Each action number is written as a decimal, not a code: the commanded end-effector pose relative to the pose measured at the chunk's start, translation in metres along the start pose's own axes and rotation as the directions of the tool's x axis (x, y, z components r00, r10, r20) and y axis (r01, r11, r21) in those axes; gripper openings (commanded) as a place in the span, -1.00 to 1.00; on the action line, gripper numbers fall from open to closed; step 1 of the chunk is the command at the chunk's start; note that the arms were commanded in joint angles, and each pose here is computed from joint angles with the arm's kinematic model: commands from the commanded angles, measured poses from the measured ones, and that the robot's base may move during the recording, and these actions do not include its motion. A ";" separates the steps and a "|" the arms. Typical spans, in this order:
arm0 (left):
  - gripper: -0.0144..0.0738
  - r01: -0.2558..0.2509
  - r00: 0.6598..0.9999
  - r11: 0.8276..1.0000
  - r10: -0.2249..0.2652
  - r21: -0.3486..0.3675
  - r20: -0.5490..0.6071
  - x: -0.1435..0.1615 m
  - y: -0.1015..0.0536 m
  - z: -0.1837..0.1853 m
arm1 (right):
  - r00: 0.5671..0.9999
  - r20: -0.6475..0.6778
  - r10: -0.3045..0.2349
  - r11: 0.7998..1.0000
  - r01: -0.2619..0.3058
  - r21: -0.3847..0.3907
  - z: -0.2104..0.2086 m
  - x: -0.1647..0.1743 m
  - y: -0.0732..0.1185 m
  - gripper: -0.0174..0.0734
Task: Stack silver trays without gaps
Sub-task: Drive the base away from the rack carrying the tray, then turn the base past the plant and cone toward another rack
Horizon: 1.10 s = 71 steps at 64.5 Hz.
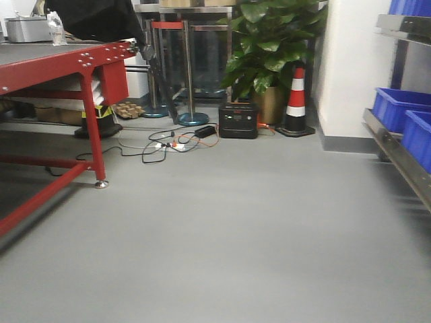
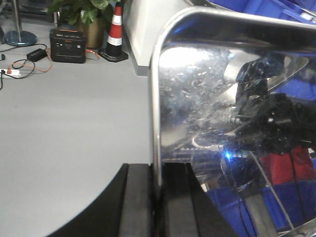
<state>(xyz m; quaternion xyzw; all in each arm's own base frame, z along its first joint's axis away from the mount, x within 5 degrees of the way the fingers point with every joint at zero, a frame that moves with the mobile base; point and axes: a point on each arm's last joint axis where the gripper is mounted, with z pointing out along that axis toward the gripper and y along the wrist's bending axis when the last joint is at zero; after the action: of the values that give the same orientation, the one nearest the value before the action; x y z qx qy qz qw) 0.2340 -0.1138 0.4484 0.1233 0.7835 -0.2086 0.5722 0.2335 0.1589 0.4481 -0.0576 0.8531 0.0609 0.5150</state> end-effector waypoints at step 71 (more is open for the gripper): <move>-0.71 0.069 0.995 0.995 -0.074 0.073 0.065 -0.009 -0.012 -0.006 | 0.996 0.085 -0.002 0.991 0.013 -0.133 -0.001 -0.007 0.017 -0.79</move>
<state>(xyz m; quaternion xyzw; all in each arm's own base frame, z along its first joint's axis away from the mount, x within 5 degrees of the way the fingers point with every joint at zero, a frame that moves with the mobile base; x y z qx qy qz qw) 0.2337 -0.1136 0.4492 0.1228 0.7818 -0.2091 0.5744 0.2335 0.1589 0.4481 -0.0576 0.8531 0.0609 0.5150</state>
